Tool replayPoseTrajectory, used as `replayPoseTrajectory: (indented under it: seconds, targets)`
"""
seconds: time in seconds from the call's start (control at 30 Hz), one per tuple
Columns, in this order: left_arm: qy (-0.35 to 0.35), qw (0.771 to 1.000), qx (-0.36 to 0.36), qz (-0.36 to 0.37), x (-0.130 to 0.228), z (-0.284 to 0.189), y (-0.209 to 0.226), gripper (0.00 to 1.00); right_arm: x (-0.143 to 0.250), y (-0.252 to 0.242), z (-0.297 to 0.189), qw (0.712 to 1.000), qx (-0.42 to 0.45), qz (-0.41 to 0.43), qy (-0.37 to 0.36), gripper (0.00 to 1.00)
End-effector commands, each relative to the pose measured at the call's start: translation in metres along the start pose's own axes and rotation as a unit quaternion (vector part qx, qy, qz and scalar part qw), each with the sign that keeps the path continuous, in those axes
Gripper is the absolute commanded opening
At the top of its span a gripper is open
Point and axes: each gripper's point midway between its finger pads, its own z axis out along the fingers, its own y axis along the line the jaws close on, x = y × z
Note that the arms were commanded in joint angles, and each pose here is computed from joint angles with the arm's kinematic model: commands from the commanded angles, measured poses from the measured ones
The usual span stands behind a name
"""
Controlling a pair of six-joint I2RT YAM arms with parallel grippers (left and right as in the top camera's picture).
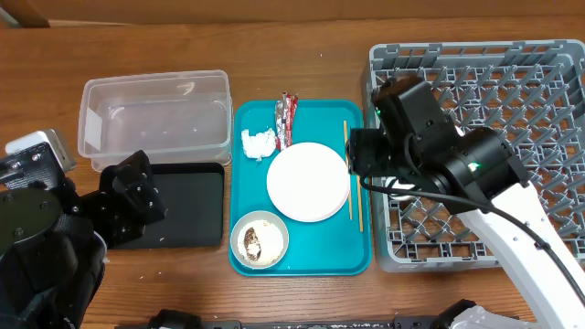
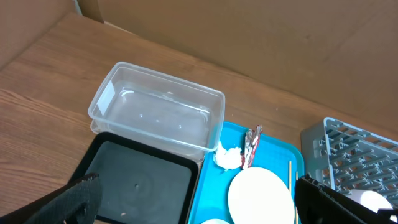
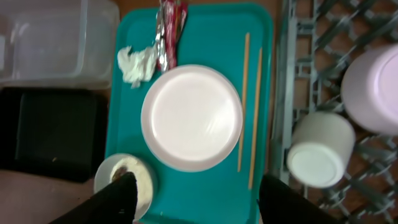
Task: Sort waste into correct bins and load items into the dishwasher
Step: 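Move the right gripper to the white plate and grasp its edge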
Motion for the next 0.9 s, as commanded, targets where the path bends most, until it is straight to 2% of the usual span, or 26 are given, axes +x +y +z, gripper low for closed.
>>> replayPoseTrajectory:
  seconds: [0.0, 0.17, 0.3, 0.5, 0.7, 0.87]
  targets:
    - [-0.001, 1.000, -0.005, 0.009, 0.000, 0.000, 0.002, 1.00, 0.022, 0.011, 0.008, 0.997, -0.025, 0.047, 0.064, 0.62]
    - [-0.001, 1.000, -0.005, 0.009, 0.000, 0.001, 0.002, 1.00, 0.061, 0.007, 0.037, 0.982, 0.005, 0.105, 0.155, 0.61]
    - [-0.001, 1.000, -0.005, 0.009, 0.000, 0.001, 0.002, 1.00, 0.089, 0.013, 0.064, 0.970, 0.029, 0.139, 0.197, 0.60]
    - [-0.001, 1.000, -0.005, 0.009, 0.000, 0.001, 0.002, 1.00, 0.118, 0.020, 0.103, 0.951, 0.058, 0.214, 0.215, 0.65]
    - [-0.001, 1.000, -0.005, 0.009, 0.000, 0.001, 0.002, 1.00, 0.140, 0.013, 0.138, 0.933, 0.071, 0.270, 0.228, 0.59]
    - [-0.001, 1.000, -0.005, 0.009, 0.000, 0.001, 0.002, 1.00, 0.158, 0.011, 0.163, 0.913, 0.084, 0.307, 0.256, 0.59]
